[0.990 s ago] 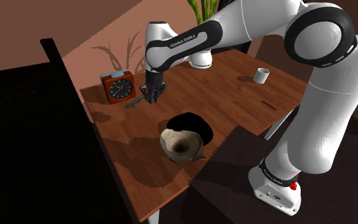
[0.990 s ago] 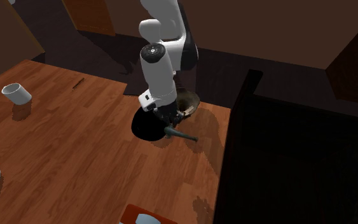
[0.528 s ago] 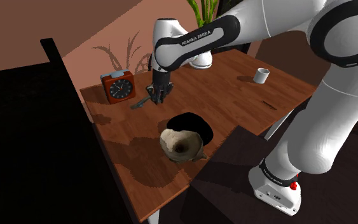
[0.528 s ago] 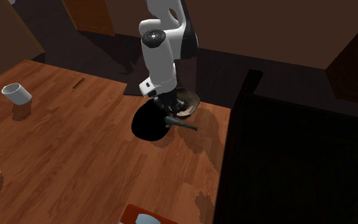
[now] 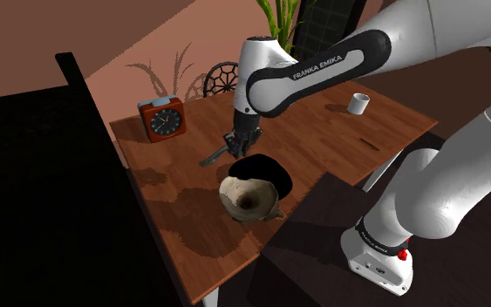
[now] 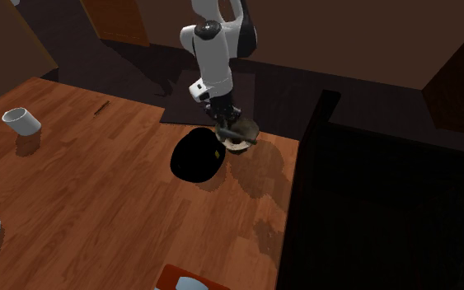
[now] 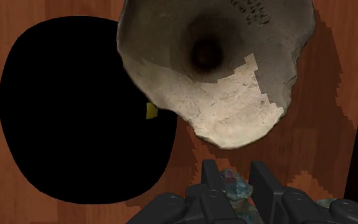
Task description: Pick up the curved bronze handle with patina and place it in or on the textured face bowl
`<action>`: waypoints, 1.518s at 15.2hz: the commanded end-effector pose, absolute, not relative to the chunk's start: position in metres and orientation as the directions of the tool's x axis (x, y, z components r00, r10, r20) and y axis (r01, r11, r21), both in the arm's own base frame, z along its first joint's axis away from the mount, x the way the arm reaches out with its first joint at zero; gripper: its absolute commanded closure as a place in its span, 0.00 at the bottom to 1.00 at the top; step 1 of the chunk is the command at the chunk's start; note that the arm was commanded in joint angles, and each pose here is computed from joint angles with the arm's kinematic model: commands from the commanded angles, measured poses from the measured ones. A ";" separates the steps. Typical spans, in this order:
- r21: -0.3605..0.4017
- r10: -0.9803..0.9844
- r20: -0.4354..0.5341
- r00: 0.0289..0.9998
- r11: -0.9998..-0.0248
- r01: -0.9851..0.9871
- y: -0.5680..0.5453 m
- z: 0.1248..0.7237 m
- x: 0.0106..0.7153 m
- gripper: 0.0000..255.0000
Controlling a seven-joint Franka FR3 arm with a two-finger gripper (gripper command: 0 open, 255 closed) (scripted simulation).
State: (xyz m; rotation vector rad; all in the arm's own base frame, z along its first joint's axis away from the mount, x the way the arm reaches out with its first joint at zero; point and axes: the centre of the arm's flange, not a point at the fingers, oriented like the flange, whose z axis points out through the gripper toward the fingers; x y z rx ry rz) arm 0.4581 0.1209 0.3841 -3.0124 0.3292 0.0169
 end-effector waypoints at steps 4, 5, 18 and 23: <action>-0.109 -0.215 -0.023 0.976 -0.970 -0.217 0.121 0.384 0.391 1.00; -0.109 -0.215 -0.023 0.976 -0.970 -0.217 0.121 0.384 0.378 1.00; -0.109 -0.215 -0.023 0.976 -0.970 -0.217 0.120 0.335 0.325 1.00; -0.109 -0.215 -0.023 0.976 -0.970 -0.217 0.120 0.317 0.325 1.00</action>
